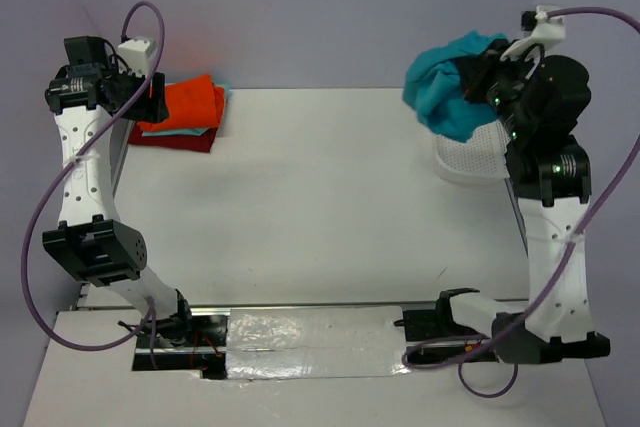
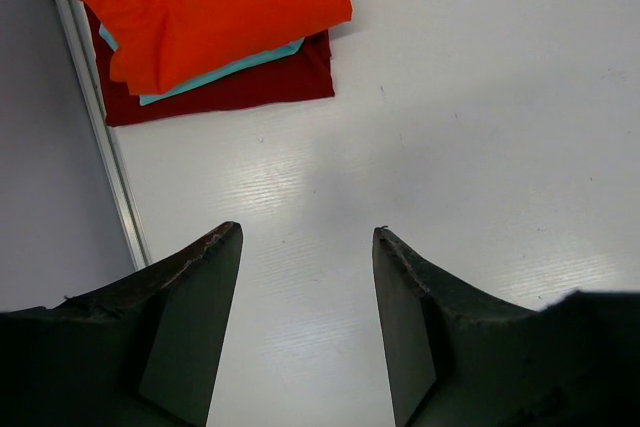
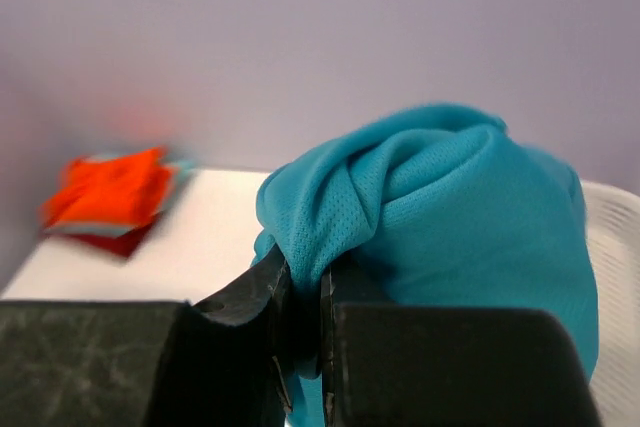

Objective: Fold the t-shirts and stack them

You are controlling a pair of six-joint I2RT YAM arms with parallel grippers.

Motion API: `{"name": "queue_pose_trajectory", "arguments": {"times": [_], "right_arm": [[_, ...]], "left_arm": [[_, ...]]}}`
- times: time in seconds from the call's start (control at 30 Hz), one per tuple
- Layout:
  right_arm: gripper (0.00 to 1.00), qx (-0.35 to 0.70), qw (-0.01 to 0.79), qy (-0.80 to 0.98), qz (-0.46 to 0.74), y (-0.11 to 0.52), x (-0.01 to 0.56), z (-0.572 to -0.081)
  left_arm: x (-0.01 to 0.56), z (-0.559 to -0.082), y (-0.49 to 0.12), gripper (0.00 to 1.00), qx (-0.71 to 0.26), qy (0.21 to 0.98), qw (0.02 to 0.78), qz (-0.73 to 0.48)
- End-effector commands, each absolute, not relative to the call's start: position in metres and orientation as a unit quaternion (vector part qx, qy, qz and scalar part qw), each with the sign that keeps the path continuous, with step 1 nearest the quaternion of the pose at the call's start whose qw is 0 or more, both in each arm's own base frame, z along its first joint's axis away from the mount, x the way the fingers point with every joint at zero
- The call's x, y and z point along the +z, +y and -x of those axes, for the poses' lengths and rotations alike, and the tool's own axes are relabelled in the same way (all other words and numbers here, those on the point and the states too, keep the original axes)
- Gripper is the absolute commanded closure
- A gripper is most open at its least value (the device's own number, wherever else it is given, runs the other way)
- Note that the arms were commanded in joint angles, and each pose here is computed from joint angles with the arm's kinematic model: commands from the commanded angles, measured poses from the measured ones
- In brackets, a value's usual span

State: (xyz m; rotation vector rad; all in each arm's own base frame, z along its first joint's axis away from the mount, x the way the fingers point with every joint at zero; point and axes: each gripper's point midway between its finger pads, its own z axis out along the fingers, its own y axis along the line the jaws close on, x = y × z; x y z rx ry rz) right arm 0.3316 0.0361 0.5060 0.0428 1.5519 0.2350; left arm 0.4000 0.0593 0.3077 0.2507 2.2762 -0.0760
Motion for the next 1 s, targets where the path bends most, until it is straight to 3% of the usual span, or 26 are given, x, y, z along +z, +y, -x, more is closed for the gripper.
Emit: {"name": "queue_pose_trajectory", "arguments": {"times": [0.0, 0.13, 0.23, 0.27, 0.3, 0.33, 0.4, 0.43, 0.53, 0.67, 0.7, 0.73, 0.8, 0.87, 0.93, 0.97], "right_arm": [[1.00, 0.221, 0.741, 0.624, 0.112, 0.113, 0.549, -0.286], [1.00, 0.356, 0.680, 0.621, 0.159, 0.190, 0.523, -0.272], [0.97, 0.407, 0.572, 0.697, 0.148, 0.242, 0.433, -0.308], [0.87, 0.414, 0.545, 0.717, 0.132, 0.249, 0.412, -0.318], [0.70, 0.407, 0.512, 0.749, 0.105, 0.253, 0.384, -0.331], [0.38, 0.390, 0.464, 0.791, 0.081, 0.261, 0.340, -0.358], [0.10, 0.327, 0.383, 0.861, 0.070, 0.257, 0.274, -0.377], [0.00, 0.288, 0.348, 0.891, 0.050, 0.252, 0.240, -0.406], [0.00, 0.252, 0.315, 0.915, 0.026, 0.233, 0.204, -0.414], [0.00, 0.279, 0.364, 0.888, 0.040, 0.235, 0.210, -0.403], [0.08, 0.283, 0.346, 0.894, 0.047, 0.235, 0.196, -0.391], [0.26, 0.301, 0.327, 0.893, 0.064, 0.243, 0.190, -0.381], [1.00, 0.306, 0.299, 0.898, 0.099, 0.256, 0.171, -0.358], [0.99, 0.299, 0.305, 0.896, 0.121, 0.268, 0.164, -0.345], [0.61, 0.295, 0.303, 0.891, 0.167, 0.293, 0.156, -0.322], [0.61, 0.296, 0.301, 0.888, 0.180, 0.301, 0.153, -0.316]], "left_arm": [[0.328, -0.394, 0.051, 0.33, -0.039, 0.891, 0.439, -0.107], [0.333, -0.395, 0.052, 0.33, -0.033, 0.887, 0.447, -0.109], [0.331, -0.396, 0.057, 0.32, -0.020, 0.888, 0.446, -0.112], [0.332, -0.397, 0.058, 0.32, -0.017, 0.887, 0.447, -0.114], [0.332, -0.398, 0.058, 0.32, -0.015, 0.887, 0.446, -0.115], [0.330, -0.400, 0.059, 0.32, -0.014, 0.888, 0.444, -0.118], [0.333, -0.404, 0.056, 0.32, -0.022, 0.884, 0.449, -0.127], [0.325, -0.406, 0.051, 0.32, -0.032, 0.885, 0.444, -0.140], [0.299, -0.404, 0.025, 0.33, -0.056, 0.890, 0.412, -0.187], [0.219, -0.364, -0.027, 0.32, -0.095, 0.908, 0.301, -0.275], [0.213, -0.354, -0.032, 0.33, -0.098, 0.905, 0.296, -0.289], [0.191, -0.345, -0.036, 0.33, -0.105, 0.909, 0.275, -0.295], [0.178, -0.336, -0.038, 0.34, -0.101, 0.908, 0.268, -0.305], [0.157, -0.325, -0.035, 0.33, -0.098, 0.913, 0.246, -0.309], [0.135, -0.317, -0.019, 0.31, -0.062, 0.927, 0.219, -0.297], [0.128, -0.312, -0.018, 0.30, -0.062, 0.930, 0.208, -0.296]]}}
